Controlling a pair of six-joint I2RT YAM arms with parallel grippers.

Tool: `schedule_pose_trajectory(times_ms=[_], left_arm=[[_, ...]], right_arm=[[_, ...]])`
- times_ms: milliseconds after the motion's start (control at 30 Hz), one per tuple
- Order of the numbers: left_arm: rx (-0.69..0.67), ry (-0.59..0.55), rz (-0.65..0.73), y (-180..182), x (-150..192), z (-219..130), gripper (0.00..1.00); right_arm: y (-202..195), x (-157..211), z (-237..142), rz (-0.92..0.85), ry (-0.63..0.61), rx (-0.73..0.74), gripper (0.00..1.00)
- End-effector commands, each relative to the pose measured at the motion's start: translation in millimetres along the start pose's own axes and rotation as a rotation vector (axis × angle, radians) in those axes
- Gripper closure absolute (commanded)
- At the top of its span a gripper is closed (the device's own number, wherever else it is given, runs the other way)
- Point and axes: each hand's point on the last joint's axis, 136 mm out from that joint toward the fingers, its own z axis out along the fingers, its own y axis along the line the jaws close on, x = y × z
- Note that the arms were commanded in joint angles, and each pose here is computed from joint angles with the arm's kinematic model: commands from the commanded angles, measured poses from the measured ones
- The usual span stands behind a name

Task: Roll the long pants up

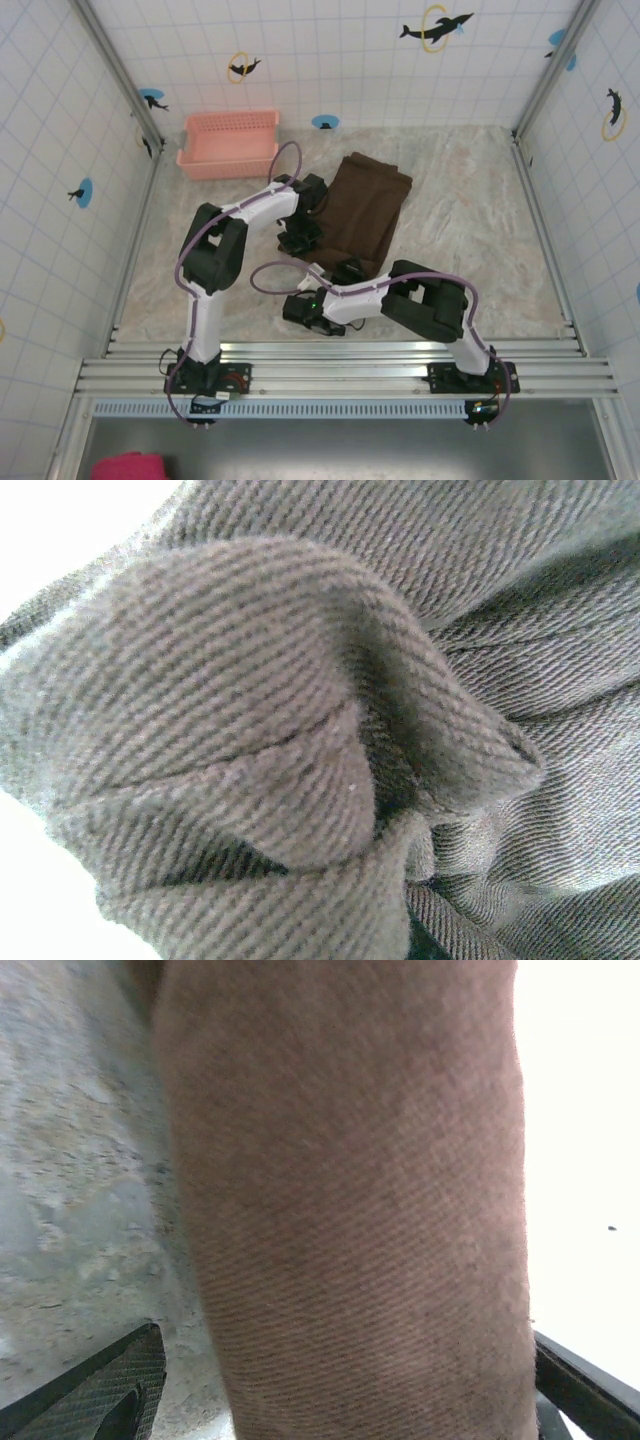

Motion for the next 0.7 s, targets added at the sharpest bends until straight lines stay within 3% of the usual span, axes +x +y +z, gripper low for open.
schedule_pose_trajectory(times_ms=[0, 100, 267, 300, 367, 433, 533, 567, 600, 633, 667], left_arm=[[-0.235, 0.132, 0.018, 50.1, 27.1, 37.6, 1.00], [-0.239, 0.134, 0.021, 54.7, 28.8, 38.4, 1.00], [-0.252, 0.129, 0.023, 63.1, 27.8, 36.6, 1.00], [-0.251, 0.126, 0.023, 63.9, 27.1, 35.6, 1.00], [-0.246, 0.120, 0.024, 66.1, 25.2, 34.1, 1.00], [-0.210, 0.110, 0.047, 61.9, 22.8, 32.7, 1.00], [-0.044, 0.061, 0.118, 37.1, 13.1, 28.9, 0.96], [0.002, 0.016, 0.136, 29.4, 6.7, 20.1, 0.64], [0.022, -0.039, 0.153, 27.1, -0.3, 7.4, 0.41], [0.029, -0.108, 0.175, 28.0, -8.0, -8.3, 0.05], [0.034, -0.174, 0.197, 29.9, -15.7, -23.9, 0.03]], right_arm=[[33.9, 36.0, 12.5, -0.061, 0.092, -0.060, 0.17], [36.8, 38.2, 14.6, -0.064, 0.097, -0.054, 0.22], [43.2, 38.9, 18.6, -0.054, 0.112, -0.080, 0.51], [44.8, 40.4, 20.0, -0.053, 0.119, -0.087, 0.59], [50.9, 43.2, 22.6, -0.039, 0.136, -0.137, 1.00], [58.0, 41.8, 20.6, -0.024, 0.127, -0.200, 1.00], [73.5, 34.9, 10.6, -0.008, 0.096, -0.365, 1.00], [78.7, 31.8, 6.6, 0.002, 0.087, -0.434, 1.00], [83.6, 30.2, 2.8, 0.005, 0.083, -0.499, 1.00], [89.0, 27.5, -2.4, 0.010, 0.078, -0.579, 1.00], [97.3, 24.1, -9.9, 0.013, 0.070, -0.688, 1.00]])
